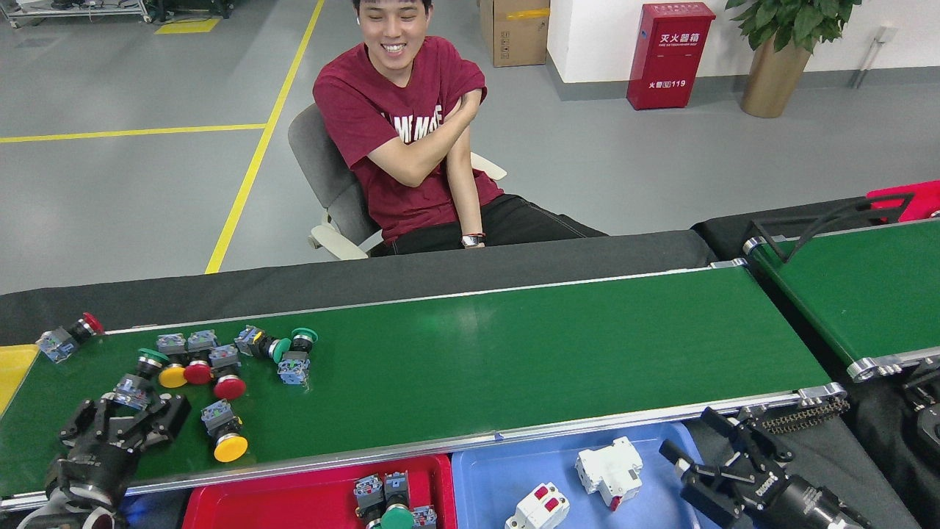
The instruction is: Pick switch part from conveyor to tray
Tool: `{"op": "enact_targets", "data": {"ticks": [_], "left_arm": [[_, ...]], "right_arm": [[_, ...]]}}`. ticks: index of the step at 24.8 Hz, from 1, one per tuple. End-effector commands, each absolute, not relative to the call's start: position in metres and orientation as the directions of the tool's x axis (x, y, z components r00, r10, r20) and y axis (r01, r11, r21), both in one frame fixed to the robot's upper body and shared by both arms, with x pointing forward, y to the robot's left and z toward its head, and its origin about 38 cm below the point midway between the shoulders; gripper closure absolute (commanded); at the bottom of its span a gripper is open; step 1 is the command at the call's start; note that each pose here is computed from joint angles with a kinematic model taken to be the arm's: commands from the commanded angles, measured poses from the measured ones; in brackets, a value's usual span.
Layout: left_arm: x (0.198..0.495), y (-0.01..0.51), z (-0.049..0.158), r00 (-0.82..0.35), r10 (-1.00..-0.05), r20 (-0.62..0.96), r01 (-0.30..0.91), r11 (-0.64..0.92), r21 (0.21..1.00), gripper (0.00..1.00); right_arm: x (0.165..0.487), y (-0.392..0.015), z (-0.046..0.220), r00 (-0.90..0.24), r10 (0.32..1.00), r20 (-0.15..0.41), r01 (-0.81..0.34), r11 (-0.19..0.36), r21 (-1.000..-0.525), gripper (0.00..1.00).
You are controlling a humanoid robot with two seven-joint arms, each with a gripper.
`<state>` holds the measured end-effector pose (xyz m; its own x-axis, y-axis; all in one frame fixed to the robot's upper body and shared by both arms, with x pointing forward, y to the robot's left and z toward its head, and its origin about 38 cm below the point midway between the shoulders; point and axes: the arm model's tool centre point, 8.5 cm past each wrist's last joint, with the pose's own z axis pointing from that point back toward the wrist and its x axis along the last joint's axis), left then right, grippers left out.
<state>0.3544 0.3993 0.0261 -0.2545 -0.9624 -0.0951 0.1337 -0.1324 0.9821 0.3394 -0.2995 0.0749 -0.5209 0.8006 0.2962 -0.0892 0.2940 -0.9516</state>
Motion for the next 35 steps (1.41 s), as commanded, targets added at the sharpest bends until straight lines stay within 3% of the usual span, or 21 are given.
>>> {"op": "enact_targets", "data": {"ticks": [1,5,8,10,11,12,14,16,20,23,26,32,35], "left_arm": [[0.345,0.38,0.044,-0.405,-0.909,-0.099,0.079,-0.142,0.987,0.86],[0.311,0.357,0.051,-0.506,-0.853,-0.13,0.049,-0.179,0.983,0.79],[0.298,0.347,0.045,-0.515,-0.849,-0.117,0.06,-0.172,0.983,0.5],[0.288,0.336,0.037,-0.518,-0.851,-0.092,0.075,-0.153,0.985,0.15],[0.283,0.331,0.036,-0.52,-0.85,-0.084,0.075,-0.143,0.987,0.04],[0.279,0.325,0.036,-0.52,-0.851,-0.076,0.07,-0.131,0.989,0.01],[0.27,0.32,0.033,-0.518,-0.853,-0.057,0.08,-0.115,0.99,0.0],[0.264,0.319,0.032,-0.514,-0.856,-0.053,0.084,-0.112,0.99,0.0],[0.263,0.321,0.043,-0.448,-0.893,-0.045,0.036,-0.069,0.997,0.0],[0.266,0.36,0.049,-0.163,-0.983,-0.086,0.013,-0.089,0.996,0.0],[0.266,0.38,0.051,-0.014,-0.993,-0.12,0.022,-0.12,0.993,0.0],[0.264,0.383,0.046,-0.015,-0.992,-0.125,0.062,-0.126,0.99,0.0],[0.267,0.385,0.038,-0.011,-0.993,-0.117,0.129,-0.118,0.985,0.0]], "right_arm": [[0.352,-0.309,0.089,-0.454,0.844,0.286,-0.045,0.299,-0.953,0.03],[0.374,-0.331,0.092,-0.185,0.939,0.289,-0.028,0.289,-0.957,0.03],[0.377,-0.319,0.08,-0.051,0.959,0.279,-0.037,0.278,-0.96,0.04],[0.377,-0.309,0.074,0.032,0.969,0.244,-0.02,0.245,-0.969,0.04],[0.378,-0.302,0.074,0.056,0.971,0.234,0.011,0.234,-0.972,0.04],[0.376,-0.291,0.072,0.055,0.973,0.225,0.029,0.224,-0.974,0.04],[0.369,-0.271,0.073,0.014,0.978,0.208,0.034,0.207,-0.978,0.04],[0.342,-0.251,0.066,-0.048,0.981,0.19,0.002,0.19,-0.982,0.03],[0.306,-0.253,0.063,-0.176,0.976,0.128,-0.026,0.126,-0.992,0.02],[0.304,-0.254,0.066,-0.205,0.971,0.12,-0.017,0.119,-0.993,0.02],[0.305,-0.252,0.072,-0.207,0.971,0.118,0.002,0.121,-0.993,0.02],[0.305,-0.254,0.076,-0.187,0.975,0.122,0.012,0.126,-0.992,0.02],[0.305,-0.262,0.075,-0.131,0.977,0.166,0.023,0.17,-0.985,0.02]]}}
